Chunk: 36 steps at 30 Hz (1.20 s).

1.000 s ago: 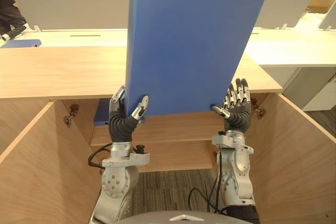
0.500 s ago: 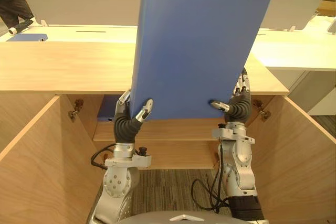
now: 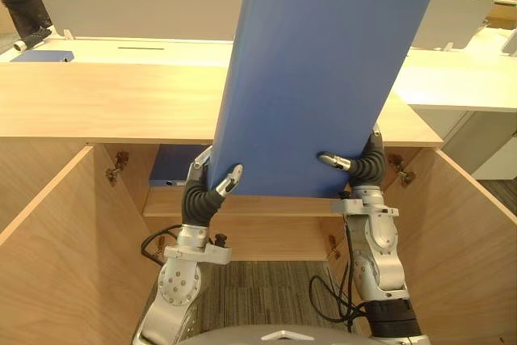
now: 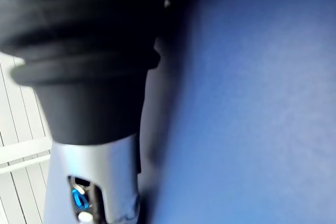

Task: Walk over to the cabinet, pick up the folder, carry it to the office cabinet, place the folder inside the office cabinet, then close the office cabinet door

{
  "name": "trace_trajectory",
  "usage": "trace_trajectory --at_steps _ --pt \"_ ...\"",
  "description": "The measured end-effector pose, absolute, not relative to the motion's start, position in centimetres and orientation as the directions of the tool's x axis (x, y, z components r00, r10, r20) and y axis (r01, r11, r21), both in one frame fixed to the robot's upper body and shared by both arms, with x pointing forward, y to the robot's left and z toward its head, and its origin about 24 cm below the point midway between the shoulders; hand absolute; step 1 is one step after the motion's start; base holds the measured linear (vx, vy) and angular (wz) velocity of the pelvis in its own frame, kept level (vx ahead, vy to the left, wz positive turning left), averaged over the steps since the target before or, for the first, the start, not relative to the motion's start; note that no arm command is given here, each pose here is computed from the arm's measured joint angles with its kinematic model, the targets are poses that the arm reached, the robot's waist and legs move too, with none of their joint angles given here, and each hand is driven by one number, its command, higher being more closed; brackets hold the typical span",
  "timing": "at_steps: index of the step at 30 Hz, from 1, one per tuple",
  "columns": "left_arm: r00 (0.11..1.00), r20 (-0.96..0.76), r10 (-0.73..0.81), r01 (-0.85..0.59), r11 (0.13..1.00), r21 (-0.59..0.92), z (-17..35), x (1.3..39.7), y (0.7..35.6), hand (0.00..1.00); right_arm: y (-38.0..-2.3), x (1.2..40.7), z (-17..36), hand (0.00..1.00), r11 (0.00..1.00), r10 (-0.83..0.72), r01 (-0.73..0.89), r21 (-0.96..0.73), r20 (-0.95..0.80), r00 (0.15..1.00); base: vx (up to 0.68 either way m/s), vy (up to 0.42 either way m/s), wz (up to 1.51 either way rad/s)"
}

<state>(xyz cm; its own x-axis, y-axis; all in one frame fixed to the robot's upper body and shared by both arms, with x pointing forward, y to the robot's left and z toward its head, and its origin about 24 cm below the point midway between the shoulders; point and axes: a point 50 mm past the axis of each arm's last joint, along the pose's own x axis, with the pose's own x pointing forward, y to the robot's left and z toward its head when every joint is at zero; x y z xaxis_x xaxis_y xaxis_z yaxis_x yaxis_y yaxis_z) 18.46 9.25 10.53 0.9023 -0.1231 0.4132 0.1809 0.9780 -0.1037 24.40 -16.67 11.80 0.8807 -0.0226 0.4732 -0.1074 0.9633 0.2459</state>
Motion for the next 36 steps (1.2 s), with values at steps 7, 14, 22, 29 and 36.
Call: trace_trajectory --at_steps 7,14,22,29,36 --pt "0.904 0.408 -0.130 0.153 0.988 -0.025 10.2 18.6 10.2 1.00 -16.4 24.9 10.2 1.00 0.970 0.047 -0.137 0.202 0.396 0.917 0.00 0.000 0.00" --pt "0.902 0.411 -0.131 0.119 0.991 0.055 10.0 18.7 10.5 0.00 -16.2 25.1 9.2 1.00 0.967 0.080 -0.158 0.200 0.352 0.933 0.00 0.000 0.00" --pt "0.917 0.384 -0.107 0.054 0.988 0.146 9.2 18.9 11.3 0.00 -15.4 24.7 7.3 1.00 0.956 0.060 -0.136 0.259 0.279 0.958 0.00 0.000 0.00" --pt "0.946 0.316 -0.073 0.014 0.983 0.185 7.7 19.4 12.2 0.00 -15.4 24.0 6.2 1.00 0.952 0.043 -0.109 0.286 0.228 0.973 0.00 0.000 0.00" --pt "0.948 0.319 -0.006 -0.048 0.986 0.162 7.8 19.6 13.0 0.00 -15.6 23.7 5.9 1.00 0.942 -0.016 -0.057 0.331 0.216 0.976 0.00 0.000 0.00"
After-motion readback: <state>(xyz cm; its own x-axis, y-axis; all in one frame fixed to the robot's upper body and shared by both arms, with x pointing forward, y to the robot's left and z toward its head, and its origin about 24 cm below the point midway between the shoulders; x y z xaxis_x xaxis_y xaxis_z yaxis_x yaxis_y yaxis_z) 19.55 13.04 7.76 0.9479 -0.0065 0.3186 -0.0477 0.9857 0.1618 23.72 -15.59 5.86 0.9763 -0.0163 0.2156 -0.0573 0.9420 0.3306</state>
